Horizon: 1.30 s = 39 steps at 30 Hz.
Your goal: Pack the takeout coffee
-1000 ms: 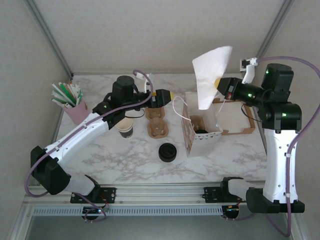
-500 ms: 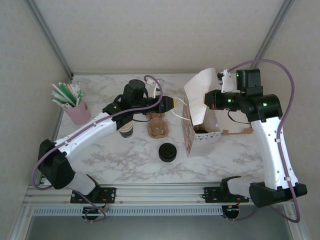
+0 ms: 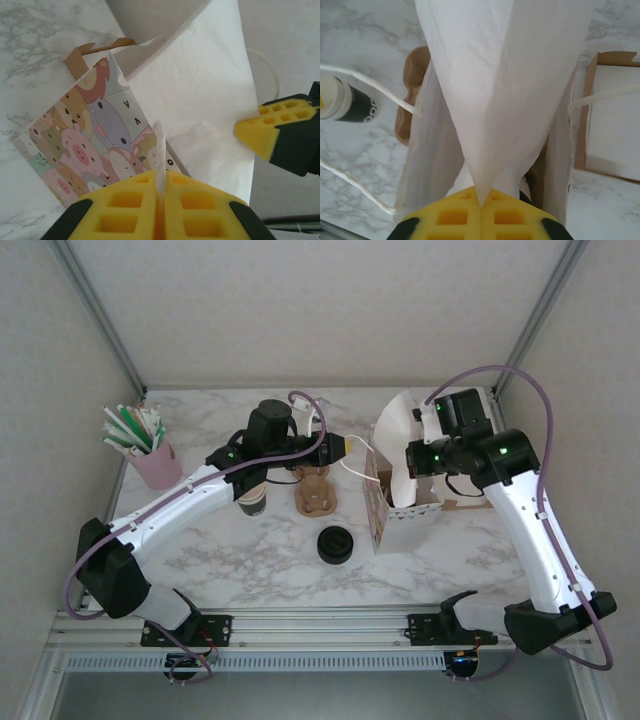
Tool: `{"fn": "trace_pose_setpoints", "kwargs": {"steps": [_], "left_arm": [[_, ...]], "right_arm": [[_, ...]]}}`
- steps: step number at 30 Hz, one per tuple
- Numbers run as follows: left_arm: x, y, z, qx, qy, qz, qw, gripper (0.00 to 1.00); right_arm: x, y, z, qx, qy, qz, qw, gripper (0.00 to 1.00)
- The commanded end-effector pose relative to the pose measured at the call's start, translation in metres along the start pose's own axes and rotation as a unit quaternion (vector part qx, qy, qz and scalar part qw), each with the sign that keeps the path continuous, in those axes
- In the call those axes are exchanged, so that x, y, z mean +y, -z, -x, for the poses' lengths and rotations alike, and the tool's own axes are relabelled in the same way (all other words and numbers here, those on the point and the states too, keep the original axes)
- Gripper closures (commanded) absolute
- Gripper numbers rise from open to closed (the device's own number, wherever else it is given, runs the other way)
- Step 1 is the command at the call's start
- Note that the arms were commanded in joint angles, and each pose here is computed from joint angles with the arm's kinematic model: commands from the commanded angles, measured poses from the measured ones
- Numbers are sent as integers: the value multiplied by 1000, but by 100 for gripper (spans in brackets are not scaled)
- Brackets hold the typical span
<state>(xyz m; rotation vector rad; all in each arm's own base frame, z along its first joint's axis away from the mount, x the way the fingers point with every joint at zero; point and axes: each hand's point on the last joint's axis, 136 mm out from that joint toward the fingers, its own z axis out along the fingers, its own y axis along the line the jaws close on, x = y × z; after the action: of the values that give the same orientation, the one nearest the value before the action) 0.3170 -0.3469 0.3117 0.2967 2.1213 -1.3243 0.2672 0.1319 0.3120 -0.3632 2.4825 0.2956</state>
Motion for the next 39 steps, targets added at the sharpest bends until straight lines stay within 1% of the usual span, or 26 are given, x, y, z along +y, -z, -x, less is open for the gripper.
{"fn": "trace_pose_setpoints", "kwargs": {"steps": [1,5,13,17,20,22,25,27,32,33,36,39], "left_arm": [[-6,-2,7,-9,-8,0,1000,90],[-6,-2,8,-10,-7,1,1000,90],[-6,-2,10,-11,-9,1,1000,89],[-6,-3,10,-12,-9,2,1000,86],[-9,-2,12,-13,-10,0,1000,82],[-10,-1,13,-15,-11,-1,1000,78],[-13,1,15,-18,-13,-3,1000,72],[-14,2,16,-20,-14,-5,1000,70],[-18,4,19,-24,-17,-9,1000,66],[-20,5,20,-25,-18,-10,999,65],[-19,5,20,-25,-19,-9,999,60],[-20,6,20,-27,-20,-8,999,55]], "right_arm": [[-5,-7,-13,27,34,-35,998,100],[-8,-15,-22,48,41,-55,996,100],[-12,-32,-38,76,38,-64,994,100],[-14,-36,-41,85,37,-69,993,100],[-17,-39,-42,90,36,-78,992,100],[-18,-38,-41,90,35,-81,992,97],[-17,-35,-37,83,31,-80,993,83],[-17,-33,-35,80,29,-80,993,80],[-15,-28,-28,68,25,-79,994,77],[-15,-27,-26,65,24,-80,994,75],[-14,-26,-21,58,18,-79,995,72],[-13,-28,-16,52,11,-77,996,72]]}}
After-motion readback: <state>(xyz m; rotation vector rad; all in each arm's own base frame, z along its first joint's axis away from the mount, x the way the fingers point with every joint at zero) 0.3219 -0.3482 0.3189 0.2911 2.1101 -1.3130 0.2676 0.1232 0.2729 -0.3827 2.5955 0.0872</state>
